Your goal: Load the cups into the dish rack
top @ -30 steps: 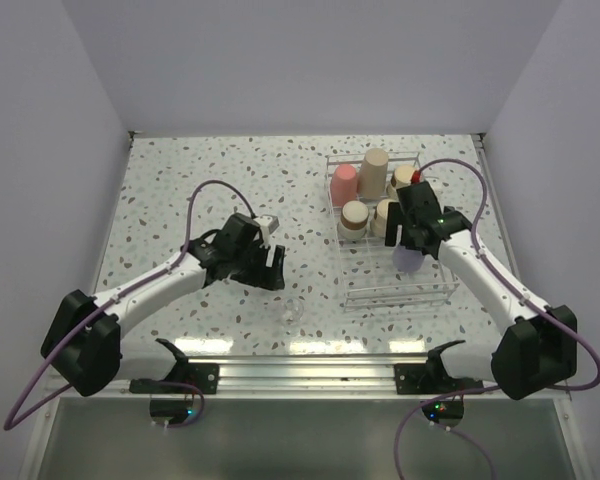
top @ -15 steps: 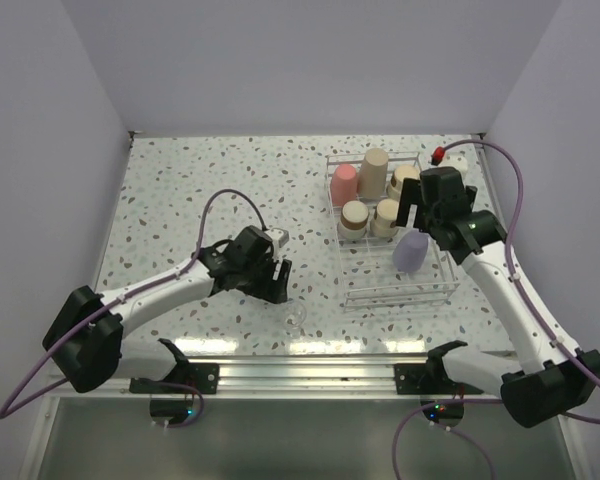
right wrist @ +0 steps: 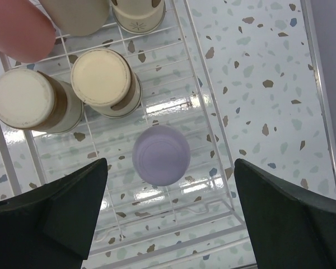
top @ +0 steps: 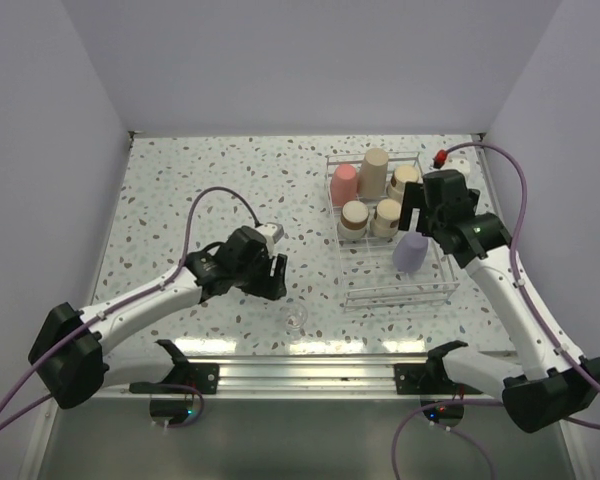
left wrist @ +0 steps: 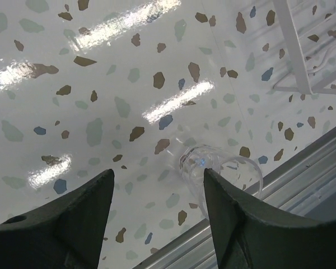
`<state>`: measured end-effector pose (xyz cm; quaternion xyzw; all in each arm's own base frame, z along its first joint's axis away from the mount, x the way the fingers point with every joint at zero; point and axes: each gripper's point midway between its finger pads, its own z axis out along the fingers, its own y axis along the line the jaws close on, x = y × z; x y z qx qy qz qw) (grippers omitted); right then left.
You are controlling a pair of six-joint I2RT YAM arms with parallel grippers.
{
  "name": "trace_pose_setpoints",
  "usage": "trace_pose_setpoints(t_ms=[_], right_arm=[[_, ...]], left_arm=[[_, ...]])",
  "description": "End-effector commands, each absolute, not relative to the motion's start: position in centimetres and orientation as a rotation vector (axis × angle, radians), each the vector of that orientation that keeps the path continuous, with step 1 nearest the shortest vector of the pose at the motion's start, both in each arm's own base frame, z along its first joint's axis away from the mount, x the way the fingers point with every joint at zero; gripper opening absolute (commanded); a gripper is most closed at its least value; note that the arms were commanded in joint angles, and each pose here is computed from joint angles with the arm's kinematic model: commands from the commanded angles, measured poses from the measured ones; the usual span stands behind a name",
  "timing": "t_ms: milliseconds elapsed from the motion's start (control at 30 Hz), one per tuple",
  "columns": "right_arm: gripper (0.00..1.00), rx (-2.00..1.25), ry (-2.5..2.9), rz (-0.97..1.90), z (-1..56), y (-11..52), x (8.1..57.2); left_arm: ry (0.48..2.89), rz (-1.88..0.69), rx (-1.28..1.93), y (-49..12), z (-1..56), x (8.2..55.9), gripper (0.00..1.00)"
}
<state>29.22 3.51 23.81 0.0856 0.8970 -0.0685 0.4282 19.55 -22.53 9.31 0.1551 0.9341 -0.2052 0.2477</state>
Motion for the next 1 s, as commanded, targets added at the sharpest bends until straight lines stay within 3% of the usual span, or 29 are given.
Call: trace_pose_setpoints(t_ms=[0, 233, 533, 633, 733, 767, 967], right_arm=[[0.98, 0.219, 2.172, -0.149, 26.5, 3.0, 28.7], [0.98, 0.213, 2.186, -0.141, 25.9, 3.0, 27.8], [0.98, 0.209, 2.188, -0.137, 25.8, 2.8, 27.0], [0.98, 0.207, 2.187, -0.140, 25.8, 2.7, 26.8], [0.98, 0.207, 2.185, -0.141, 25.9, 2.6, 26.6], [0.98, 0.207, 2.184, -0.137, 25.9, 2.6, 26.5], [0.98, 0.205, 2.175, -0.111, 26.6, 2.9, 26.5]], left_arm=[[2.482, -0.647, 0.439, -23.3, 10.4, 19.0, 0.68], [2.451, -0.739, 0.524, -24.6, 10.5, 16.6, 0.64], [2.536, -0.630, 0.557, -25.3, 7.5, 16.0, 0.55], [2.554, -0.575, 0.569, -25.5, 6.8, 15.9, 0.48], [2.558, -0.538, 0.559, -25.9, 6.6, 16.2, 0.19], [2.561, -0.510, 0.557, -25.7, 6.5, 16.3, 0.00], [2.512, -0.471, 0.520, -25.8, 8.6, 17.5, 0.00]])
